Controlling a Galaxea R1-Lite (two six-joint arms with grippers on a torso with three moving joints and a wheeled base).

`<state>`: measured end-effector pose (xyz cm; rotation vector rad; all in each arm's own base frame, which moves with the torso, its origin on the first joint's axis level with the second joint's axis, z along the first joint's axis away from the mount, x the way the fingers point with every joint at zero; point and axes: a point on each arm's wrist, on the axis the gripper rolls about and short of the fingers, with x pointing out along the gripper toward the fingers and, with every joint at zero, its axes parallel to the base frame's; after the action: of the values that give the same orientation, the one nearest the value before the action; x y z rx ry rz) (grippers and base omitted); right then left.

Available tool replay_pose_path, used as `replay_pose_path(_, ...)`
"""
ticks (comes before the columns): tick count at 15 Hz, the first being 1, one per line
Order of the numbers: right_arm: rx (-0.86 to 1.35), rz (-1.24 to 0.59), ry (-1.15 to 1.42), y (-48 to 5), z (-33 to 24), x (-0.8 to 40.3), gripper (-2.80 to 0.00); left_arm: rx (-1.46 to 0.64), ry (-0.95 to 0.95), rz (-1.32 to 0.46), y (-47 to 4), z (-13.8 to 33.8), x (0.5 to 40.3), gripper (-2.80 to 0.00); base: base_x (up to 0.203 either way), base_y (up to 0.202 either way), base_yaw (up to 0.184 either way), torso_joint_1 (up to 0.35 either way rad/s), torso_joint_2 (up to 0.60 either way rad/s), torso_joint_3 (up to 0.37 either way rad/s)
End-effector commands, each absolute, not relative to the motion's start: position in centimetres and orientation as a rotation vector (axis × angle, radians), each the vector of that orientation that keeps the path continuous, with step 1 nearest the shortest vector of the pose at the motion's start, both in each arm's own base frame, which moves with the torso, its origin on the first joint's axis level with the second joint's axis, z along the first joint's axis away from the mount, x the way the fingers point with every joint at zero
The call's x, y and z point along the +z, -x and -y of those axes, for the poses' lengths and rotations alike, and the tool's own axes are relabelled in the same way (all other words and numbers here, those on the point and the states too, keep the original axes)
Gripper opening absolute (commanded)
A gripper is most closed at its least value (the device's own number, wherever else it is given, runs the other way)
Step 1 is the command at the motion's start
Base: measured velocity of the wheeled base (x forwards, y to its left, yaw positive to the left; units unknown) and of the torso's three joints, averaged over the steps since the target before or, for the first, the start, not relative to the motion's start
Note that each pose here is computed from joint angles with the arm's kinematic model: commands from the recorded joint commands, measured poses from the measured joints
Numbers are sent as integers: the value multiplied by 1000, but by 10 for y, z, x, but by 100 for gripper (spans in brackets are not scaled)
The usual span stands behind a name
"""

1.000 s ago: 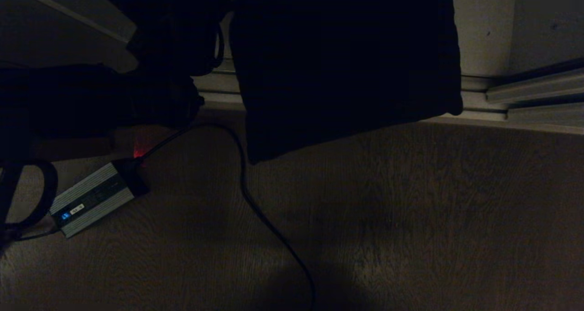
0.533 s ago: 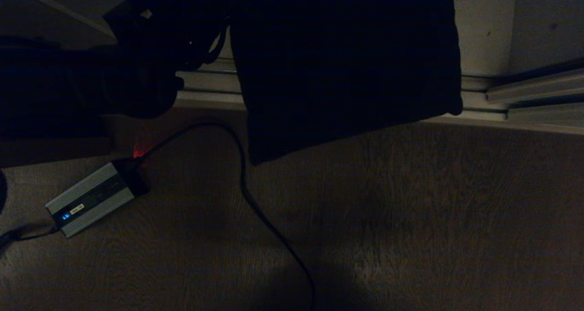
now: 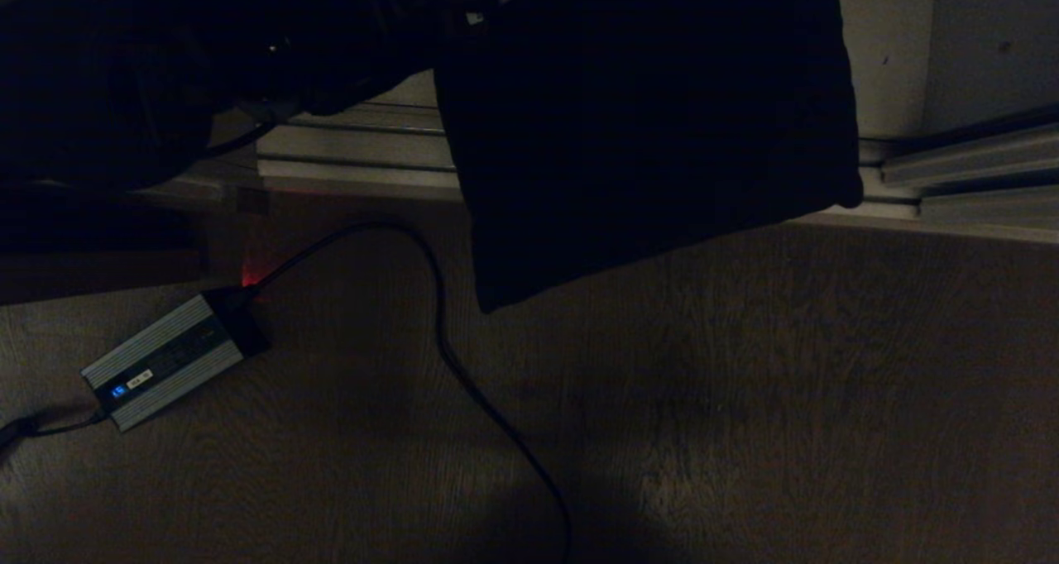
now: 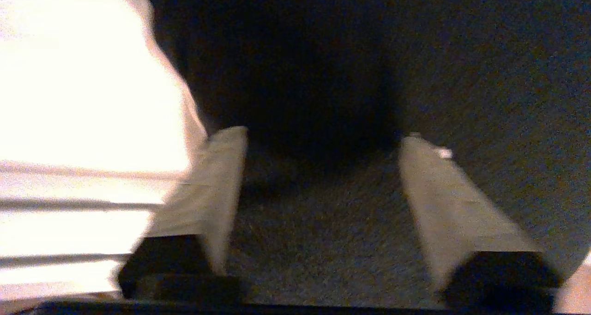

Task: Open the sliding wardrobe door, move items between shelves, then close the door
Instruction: Place the pillow on the lower shelf

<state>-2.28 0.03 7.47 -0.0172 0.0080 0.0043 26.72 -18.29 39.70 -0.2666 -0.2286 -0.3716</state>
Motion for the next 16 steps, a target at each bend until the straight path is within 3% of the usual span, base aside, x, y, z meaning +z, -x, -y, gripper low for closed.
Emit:
replay_pose_path(1, 5, -10, 17, 23, 0, 74, -280, -373, 287, 280, -257, 176, 413, -280, 0, 0, 0, 0, 0, 0)
replay_pose_path(5, 5, -11, 17, 23, 0, 73, -280, -485, 327, 148, -227, 170, 419, -280, 0, 0, 0, 0, 0, 0)
replay_pose_path(8, 5, -10, 17, 23, 0, 74, -280, -602, 393, -127, -219, 171, 401, -280, 0, 0, 0, 0, 0, 0)
replay_pose_path(13, 5, -9, 18, 23, 0, 74, -280, -625, 427, -471, -254, 203, 344, -280, 0, 0, 0, 0, 0, 0)
replay_pose_path(16, 5, -9, 18, 23, 0, 74, -280, -597, 408, -566, -281, 224, 310, -280, 0, 0, 0, 0, 0, 0)
